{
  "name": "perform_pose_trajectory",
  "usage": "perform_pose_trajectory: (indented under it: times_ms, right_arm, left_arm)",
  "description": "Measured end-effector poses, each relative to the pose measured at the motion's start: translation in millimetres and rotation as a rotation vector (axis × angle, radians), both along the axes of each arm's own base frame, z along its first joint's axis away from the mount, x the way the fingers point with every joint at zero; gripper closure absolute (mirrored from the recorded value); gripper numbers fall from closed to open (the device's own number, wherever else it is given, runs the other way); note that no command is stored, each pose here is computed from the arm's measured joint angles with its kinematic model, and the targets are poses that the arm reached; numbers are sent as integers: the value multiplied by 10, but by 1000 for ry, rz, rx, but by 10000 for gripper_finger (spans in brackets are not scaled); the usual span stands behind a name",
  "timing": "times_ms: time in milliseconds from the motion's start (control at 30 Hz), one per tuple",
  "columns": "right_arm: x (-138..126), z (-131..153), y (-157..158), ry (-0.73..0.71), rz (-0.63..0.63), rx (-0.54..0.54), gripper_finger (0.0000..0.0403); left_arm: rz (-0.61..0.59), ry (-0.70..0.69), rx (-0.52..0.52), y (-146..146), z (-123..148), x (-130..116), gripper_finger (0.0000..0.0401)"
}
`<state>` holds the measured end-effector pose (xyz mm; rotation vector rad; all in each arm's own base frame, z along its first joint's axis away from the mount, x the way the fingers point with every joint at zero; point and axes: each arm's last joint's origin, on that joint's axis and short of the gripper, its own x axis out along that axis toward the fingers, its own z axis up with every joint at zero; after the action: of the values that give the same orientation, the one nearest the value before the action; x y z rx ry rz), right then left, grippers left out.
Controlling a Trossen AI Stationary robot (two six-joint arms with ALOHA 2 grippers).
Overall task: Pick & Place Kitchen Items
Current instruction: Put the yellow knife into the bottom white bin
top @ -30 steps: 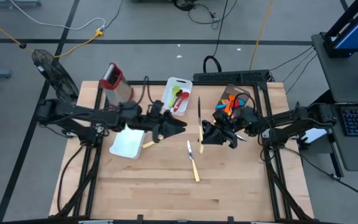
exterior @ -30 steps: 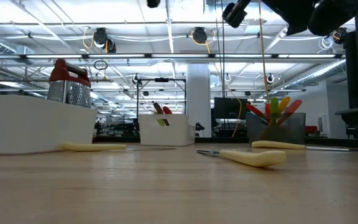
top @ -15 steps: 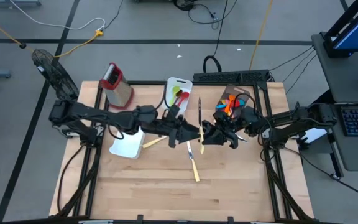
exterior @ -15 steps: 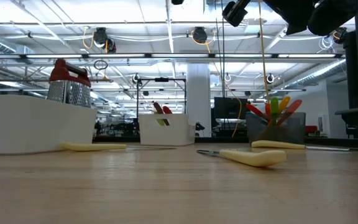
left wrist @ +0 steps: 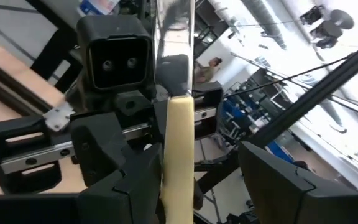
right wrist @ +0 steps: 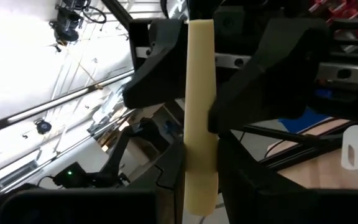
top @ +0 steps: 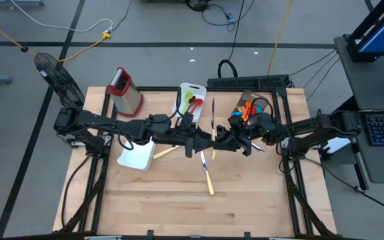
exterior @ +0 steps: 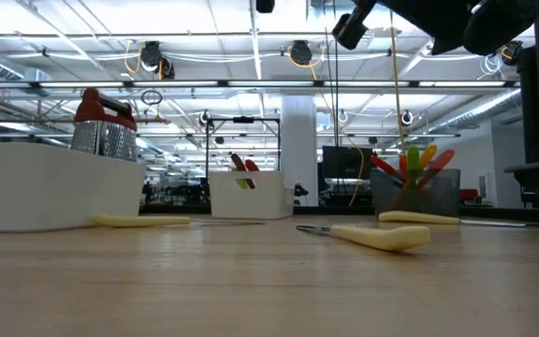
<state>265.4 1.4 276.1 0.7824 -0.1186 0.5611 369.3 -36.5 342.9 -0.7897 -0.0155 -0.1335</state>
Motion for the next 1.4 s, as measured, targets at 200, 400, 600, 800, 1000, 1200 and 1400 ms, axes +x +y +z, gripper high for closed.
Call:
perform_pose_trajectory:
  times_ms: [200,400,600,800,1000,1200,1400]
  right_arm:
    - [7,-2,-12,3,-48,14,341]
    - [19,-28,-16,25,-84,14,341]
    - [27,-53,-17,45,-95,9,341]
    - [26,-50,-17,47,-96,9,341]
    - [28,-57,-13,57,-80,6,341]
    - [29,-63,-12,69,-69,15,283]
    - [31,-101,1,145,17,68,229]
  left_arm:
    - [55,17,-3,16,-16,2,185]
    - [108,75,-35,74,-99,35,185]
    - [107,99,-55,115,-176,88,206]
    - [60,64,-36,165,-141,89,308]
    - [36,63,0,161,-141,87,355]
    - [11,72,-12,156,-149,87,355]
    - [13,157,-15,153,-219,72,355]
